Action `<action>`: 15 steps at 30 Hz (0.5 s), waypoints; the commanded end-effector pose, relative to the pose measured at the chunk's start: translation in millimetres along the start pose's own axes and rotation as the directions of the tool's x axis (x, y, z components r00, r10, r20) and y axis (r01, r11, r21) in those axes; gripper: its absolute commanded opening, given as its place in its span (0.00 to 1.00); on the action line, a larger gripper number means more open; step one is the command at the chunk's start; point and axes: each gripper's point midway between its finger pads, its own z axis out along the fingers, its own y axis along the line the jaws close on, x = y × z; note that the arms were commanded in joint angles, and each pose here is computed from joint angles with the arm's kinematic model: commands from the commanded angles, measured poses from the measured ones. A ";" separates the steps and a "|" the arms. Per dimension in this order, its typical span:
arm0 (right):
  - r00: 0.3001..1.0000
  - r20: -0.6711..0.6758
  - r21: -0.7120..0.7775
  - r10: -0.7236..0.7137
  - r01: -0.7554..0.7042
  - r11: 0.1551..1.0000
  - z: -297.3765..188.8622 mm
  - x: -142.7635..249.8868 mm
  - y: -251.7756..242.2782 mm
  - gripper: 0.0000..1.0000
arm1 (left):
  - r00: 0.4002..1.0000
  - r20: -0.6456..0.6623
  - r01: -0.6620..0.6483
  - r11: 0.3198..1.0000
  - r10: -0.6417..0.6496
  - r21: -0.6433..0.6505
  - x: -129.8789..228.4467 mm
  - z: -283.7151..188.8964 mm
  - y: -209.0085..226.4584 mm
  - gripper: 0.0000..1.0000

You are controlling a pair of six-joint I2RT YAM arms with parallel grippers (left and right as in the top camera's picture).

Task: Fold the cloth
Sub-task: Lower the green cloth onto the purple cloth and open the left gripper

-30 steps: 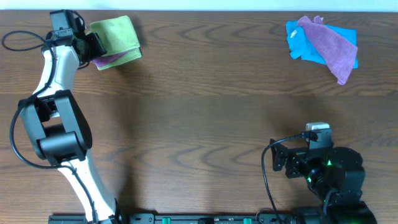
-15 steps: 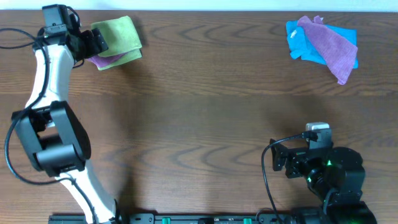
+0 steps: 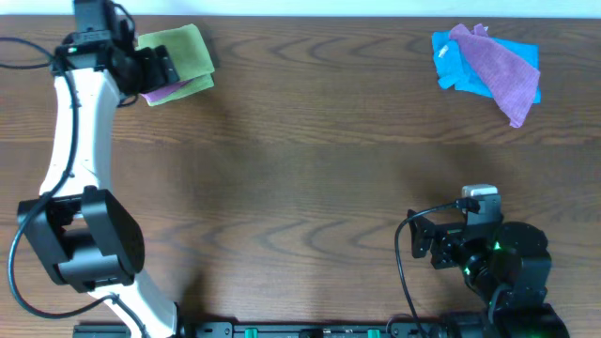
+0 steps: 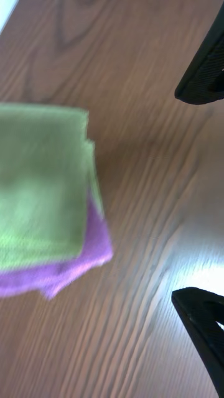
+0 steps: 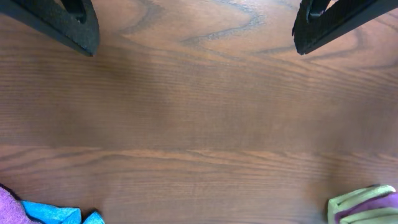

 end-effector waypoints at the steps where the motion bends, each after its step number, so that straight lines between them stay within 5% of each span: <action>1: 1.000 0.003 0.007 0.020 -0.020 1.000 0.2 0.5 -2.0 0.99 | 0.999 0.030 -0.045 0.999 0.045 0.018 -3.8 -13.8 -18.9 0.95; 15: 1.000 0.003 0.007 0.020 -0.020 1.000 0.2 0.5 -2.1 0.99 | 0.990 -0.099 -0.090 0.994 0.096 0.065 35.0 -12.6 -48.1 0.95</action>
